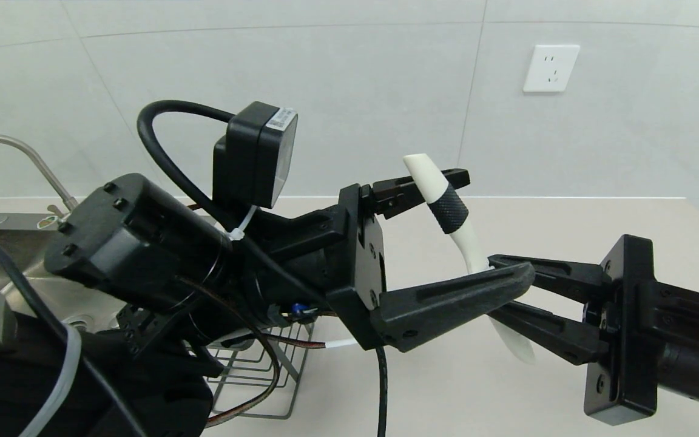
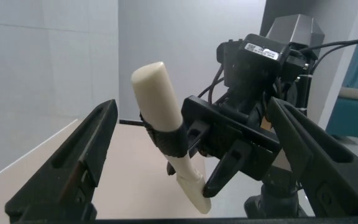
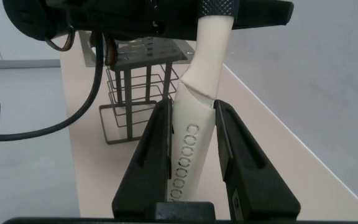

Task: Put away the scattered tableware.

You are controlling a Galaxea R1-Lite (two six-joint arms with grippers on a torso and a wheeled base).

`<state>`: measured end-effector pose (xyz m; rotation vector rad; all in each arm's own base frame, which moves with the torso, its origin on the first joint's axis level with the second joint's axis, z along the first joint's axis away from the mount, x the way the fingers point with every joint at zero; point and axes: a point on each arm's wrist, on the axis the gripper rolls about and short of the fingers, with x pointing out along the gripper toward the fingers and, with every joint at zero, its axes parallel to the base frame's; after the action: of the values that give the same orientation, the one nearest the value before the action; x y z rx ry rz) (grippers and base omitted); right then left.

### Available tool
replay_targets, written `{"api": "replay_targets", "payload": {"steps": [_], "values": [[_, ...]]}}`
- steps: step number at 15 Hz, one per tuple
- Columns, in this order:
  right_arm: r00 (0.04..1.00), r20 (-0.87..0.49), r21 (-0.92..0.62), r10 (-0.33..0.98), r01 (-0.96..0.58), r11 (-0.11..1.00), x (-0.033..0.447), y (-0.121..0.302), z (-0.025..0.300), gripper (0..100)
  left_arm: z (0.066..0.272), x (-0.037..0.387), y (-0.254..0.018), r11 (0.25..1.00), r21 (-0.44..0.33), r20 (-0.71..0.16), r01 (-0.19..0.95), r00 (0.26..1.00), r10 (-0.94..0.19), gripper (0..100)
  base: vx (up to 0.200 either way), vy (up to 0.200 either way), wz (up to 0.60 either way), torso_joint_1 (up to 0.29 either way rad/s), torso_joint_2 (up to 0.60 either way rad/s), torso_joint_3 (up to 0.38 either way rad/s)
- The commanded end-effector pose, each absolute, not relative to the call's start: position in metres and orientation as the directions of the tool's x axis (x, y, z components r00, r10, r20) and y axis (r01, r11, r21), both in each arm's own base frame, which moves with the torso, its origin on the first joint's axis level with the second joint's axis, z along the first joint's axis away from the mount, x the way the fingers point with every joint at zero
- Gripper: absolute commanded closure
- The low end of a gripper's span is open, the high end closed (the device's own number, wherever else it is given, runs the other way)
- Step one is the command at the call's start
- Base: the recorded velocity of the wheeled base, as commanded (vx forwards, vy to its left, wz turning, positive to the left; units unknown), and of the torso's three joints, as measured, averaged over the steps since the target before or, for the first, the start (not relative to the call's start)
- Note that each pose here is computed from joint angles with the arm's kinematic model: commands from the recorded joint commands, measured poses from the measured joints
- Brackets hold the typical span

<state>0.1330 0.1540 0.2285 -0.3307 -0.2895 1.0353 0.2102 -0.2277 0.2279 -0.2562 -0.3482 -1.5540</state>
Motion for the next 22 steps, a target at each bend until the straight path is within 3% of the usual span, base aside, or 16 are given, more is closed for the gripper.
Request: {"api": "replay_targets", "payload": {"steps": [1, 9, 10, 15, 16, 19, 22], "values": [[0.480, 0.077, -0.401, 0.874, -0.787, 0.468, 0.133, 0.155, 0.228, 100, 0.228, 0.209, -0.226, 0.006, 0.057, 0.375, 0.998, -0.016, -0.927, 0, 0.000, 0.000, 0.00, 0.000, 0.00, 0.000], [0.469, 0.083, -0.403, 0.879, -0.791, 0.460, 0.134, 0.158, 0.231, 100, 0.225, 0.210, -0.227, 0.005, 0.048, 0.367, 0.999, -0.013, -0.930, 0, 0.000, 0.000, 0.00, 0.000, 0.00, 0.000], [0.469, 0.082, -0.402, 0.879, -0.792, 0.460, 0.134, 0.158, 0.230, 100, 0.225, 0.210, -0.227, 0.005, 0.048, 0.367, 0.999, -0.013, -0.930, 100, 0.000, 0.000, 0.00, 0.000, 0.00, 0.000], [0.458, 0.091, -0.405, 0.884, -0.794, 0.453, 0.135, 0.159, 0.233, 100, 0.226, 0.209, -0.226, 0.005, 0.049, 0.369, 0.999, -0.013, -0.929, 100, 0.000, 0.000, 0.00, 0.000, 0.00, 0.000], [0.449, 0.104, -0.410, 0.888, -0.794, 0.449, 0.135, 0.160, 0.237, 0, 0.227, 0.208, -0.226, 0.005, 0.051, 0.371, 0.999, -0.014, -0.929, 100, 0.000, 0.000, 0.00, 0.000, 0.00, 0.000], [0.451, 0.090, -0.407, 0.888, -0.797, 0.446, 0.135, 0.160, 0.234, 0, 0.228, 0.209, -0.225, 0.011, 0.052, 0.374, 0.999, -0.009, -0.927, 100, 0.000, 0.000, 0.00, 0.000, 0.00, 0.000], [0.490, 0.066, -0.394, 0.869, -0.788, 0.474, 0.130, 0.153, 0.225, 0, 0.227, 0.218, -0.217, 0.092, 0.040, 0.388, 0.995, 0.070, -0.919, 100, 0.000, 0.000, 0.00, 0.000, 0.00, 0.000]]}}
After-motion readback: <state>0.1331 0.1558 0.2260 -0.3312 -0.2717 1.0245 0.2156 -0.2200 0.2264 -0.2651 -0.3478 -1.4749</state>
